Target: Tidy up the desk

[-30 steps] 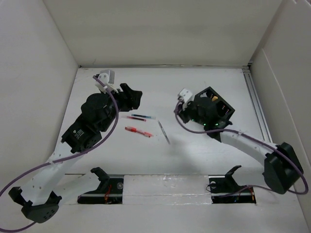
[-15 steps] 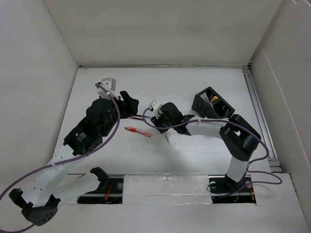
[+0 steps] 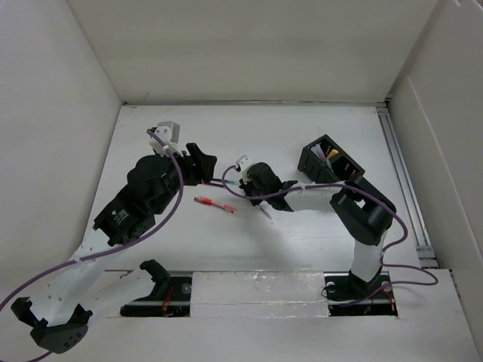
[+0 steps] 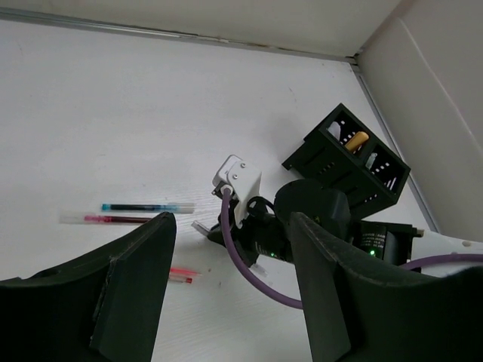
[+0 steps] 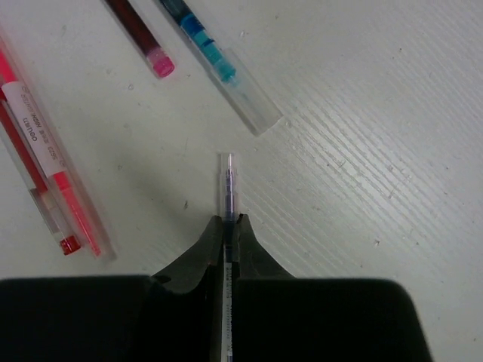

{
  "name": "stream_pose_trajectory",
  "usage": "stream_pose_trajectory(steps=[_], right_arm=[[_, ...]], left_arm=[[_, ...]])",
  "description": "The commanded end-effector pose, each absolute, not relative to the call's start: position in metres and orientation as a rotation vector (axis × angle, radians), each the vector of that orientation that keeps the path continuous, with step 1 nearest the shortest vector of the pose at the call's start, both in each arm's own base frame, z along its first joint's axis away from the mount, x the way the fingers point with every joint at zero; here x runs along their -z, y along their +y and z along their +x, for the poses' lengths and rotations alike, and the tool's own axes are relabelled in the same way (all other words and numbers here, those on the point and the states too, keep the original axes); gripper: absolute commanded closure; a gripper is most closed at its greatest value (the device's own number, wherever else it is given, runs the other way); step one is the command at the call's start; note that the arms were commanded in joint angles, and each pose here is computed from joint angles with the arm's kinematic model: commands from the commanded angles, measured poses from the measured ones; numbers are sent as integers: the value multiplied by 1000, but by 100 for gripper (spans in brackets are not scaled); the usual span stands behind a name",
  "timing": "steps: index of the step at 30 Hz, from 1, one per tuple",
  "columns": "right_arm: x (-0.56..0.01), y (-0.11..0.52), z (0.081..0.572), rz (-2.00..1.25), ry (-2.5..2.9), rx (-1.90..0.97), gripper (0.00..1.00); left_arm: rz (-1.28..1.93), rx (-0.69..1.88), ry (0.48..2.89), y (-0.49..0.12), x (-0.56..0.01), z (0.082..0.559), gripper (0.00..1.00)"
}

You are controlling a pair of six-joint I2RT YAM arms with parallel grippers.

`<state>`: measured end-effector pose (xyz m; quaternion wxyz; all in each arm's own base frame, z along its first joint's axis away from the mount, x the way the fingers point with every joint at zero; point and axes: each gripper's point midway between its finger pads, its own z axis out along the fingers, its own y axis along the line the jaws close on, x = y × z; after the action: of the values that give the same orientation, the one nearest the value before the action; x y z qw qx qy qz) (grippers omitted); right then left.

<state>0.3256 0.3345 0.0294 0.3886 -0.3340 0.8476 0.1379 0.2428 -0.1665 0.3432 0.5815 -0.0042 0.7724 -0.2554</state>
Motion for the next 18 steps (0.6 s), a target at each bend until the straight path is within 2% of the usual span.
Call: stream_pose_trajectory(steps=[1,4,10,13,15,18], right_arm=[[-42,345,328,-767,2109,-419,100],[-76,339,326,-737,2038,-433,100],[-219,302,342,-665,1703,-433,100],[-291,241,353,-570,1524,-411,100],[-313,209,357,-510,1480,-373,100],[-316,144,370,-392,1480,-290,100]], left_arm=[[-2,642,1698,-164,-388,239,42],[-3,649,1668,-163,-402,239,42],[4,687,1687,-176,-395,245,40],[45,751,1716,-197,-386,248,39],[48,761,1720,-200,-384,249,39],[58,790,1721,-209,-383,253,38]])
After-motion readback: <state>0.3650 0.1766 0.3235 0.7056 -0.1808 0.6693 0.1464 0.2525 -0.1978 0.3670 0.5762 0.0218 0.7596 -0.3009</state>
